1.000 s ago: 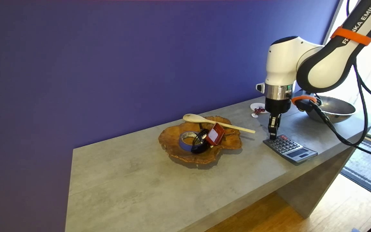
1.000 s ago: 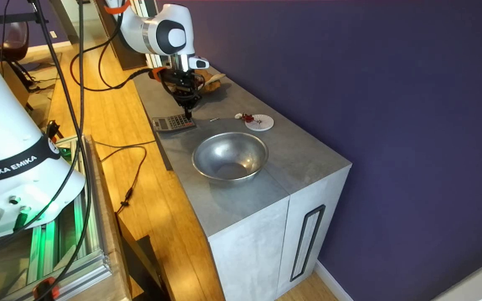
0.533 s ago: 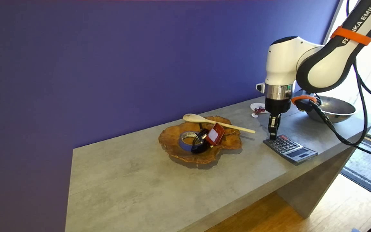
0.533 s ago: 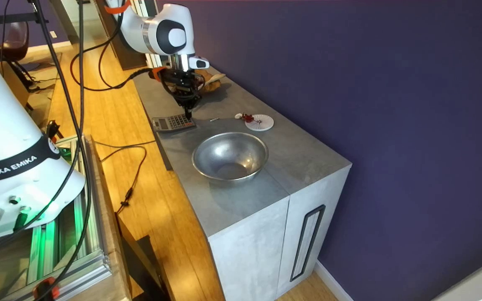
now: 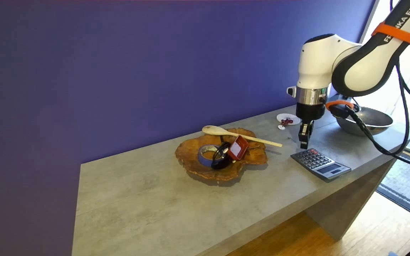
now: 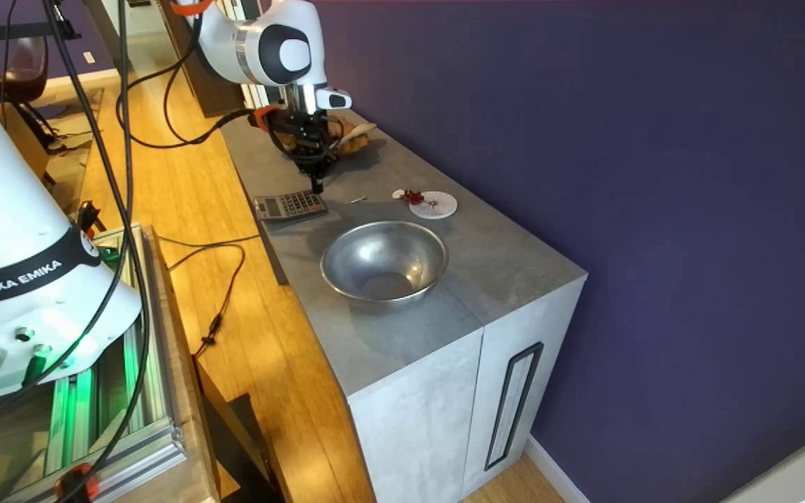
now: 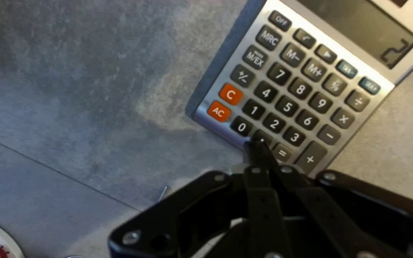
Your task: Press the formula 4 + 1 = on the calculator
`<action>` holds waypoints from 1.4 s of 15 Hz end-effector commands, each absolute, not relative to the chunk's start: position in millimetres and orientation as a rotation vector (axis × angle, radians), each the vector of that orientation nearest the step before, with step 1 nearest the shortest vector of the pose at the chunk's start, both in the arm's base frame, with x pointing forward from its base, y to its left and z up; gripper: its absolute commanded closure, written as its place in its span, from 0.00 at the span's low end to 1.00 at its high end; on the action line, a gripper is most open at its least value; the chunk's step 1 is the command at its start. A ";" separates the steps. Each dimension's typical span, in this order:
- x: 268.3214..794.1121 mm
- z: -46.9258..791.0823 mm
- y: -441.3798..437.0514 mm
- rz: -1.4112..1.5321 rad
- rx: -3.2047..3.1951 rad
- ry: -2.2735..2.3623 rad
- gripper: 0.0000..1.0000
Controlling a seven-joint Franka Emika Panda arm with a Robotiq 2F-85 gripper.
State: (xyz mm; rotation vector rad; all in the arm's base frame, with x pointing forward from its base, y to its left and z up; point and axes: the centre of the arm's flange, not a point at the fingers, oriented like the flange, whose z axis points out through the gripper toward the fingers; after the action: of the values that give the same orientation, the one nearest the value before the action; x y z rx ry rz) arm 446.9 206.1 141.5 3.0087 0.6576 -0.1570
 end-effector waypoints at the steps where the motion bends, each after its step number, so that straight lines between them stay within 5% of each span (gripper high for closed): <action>1: 427.3 173.3 196.4 -0.097 3.030 0.616 0.74; 3: 420.3 184.8 194.1 -0.094 3.061 0.578 0.67; 13: 373.3 237.2 182.8 -0.062 3.160 0.370 0.01; 21: 345.5 263.4 180.2 0.000 3.174 0.350 0.00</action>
State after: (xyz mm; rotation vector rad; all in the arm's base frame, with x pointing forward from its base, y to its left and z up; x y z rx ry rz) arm 367.4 184.7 244.3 3.1639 0.3742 -0.0205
